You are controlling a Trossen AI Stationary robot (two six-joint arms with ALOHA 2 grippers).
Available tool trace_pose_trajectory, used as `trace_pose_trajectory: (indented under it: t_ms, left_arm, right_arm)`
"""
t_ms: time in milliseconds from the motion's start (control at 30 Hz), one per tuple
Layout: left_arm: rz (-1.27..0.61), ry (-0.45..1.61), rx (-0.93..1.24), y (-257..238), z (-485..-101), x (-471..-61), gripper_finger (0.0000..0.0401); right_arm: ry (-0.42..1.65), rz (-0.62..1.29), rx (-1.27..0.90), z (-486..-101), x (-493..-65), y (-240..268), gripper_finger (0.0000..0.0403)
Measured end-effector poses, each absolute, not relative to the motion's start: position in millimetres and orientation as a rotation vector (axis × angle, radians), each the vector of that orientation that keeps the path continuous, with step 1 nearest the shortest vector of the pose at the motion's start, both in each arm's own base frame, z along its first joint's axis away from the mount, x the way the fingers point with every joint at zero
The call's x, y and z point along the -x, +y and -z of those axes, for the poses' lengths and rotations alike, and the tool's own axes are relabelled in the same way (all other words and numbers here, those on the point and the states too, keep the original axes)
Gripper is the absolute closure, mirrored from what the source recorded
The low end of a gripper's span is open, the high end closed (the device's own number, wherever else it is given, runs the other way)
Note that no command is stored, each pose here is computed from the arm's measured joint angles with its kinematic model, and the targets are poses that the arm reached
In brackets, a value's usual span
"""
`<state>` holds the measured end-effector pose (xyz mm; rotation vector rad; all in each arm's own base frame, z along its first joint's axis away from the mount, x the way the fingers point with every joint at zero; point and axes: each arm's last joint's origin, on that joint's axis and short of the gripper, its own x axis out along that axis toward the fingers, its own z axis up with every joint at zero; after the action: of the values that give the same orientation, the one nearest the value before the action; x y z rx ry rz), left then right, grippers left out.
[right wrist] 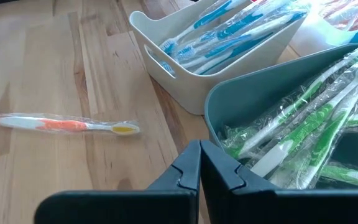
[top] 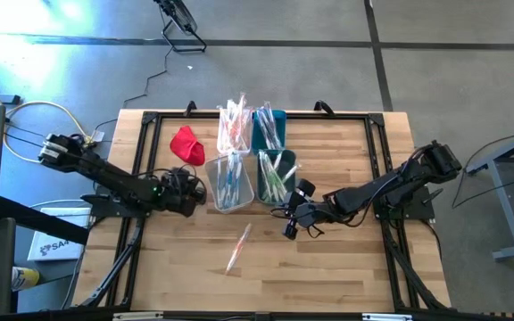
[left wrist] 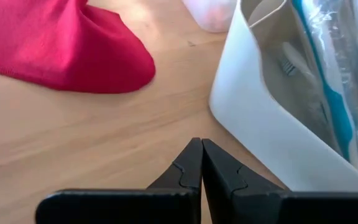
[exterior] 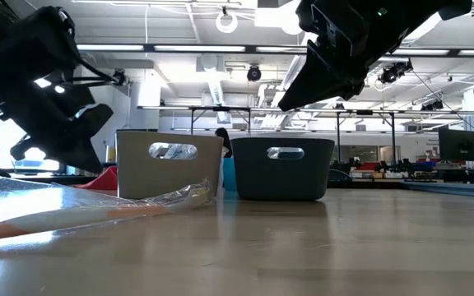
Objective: Pick & Place Toothbrushes
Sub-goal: Adjust the bins
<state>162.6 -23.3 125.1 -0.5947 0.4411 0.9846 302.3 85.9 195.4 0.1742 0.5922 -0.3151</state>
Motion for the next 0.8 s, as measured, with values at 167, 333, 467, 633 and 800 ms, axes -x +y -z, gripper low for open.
trace_pose_trajectory:
  t_ms: [167,333,467,633,800]
  left_arm:
    - [-0.962,0.465,0.590,-16.1,-126.6,-168.4,0.0398]
    - [-0.958,0.492,0.583,-8.1,-127.2,-171.6,0.0398]
    - [-0.956,0.519,0.583,-2.6,-126.9,-172.5,0.0398]
    - [-0.871,0.474,0.587,-1.2,-126.9,-177.7,0.0398]
    - [-0.825,0.455,0.564,-1.0,-125.1,-178.1,0.0398]
  right_arm:
    - [0.592,0.315,-0.174,-195.4,-302.3,85.9,0.0401]
    - [0.592,0.315,-0.174,-195.4,-302.3,85.9,0.0401]
    - [0.592,0.315,-0.174,-195.4,-302.3,85.9,0.0401]
    - [0.592,0.315,-0.174,-195.4,-302.3,85.9,0.0401]
    - [0.592,0.315,-0.174,-195.4,-302.3,85.9,0.0401]
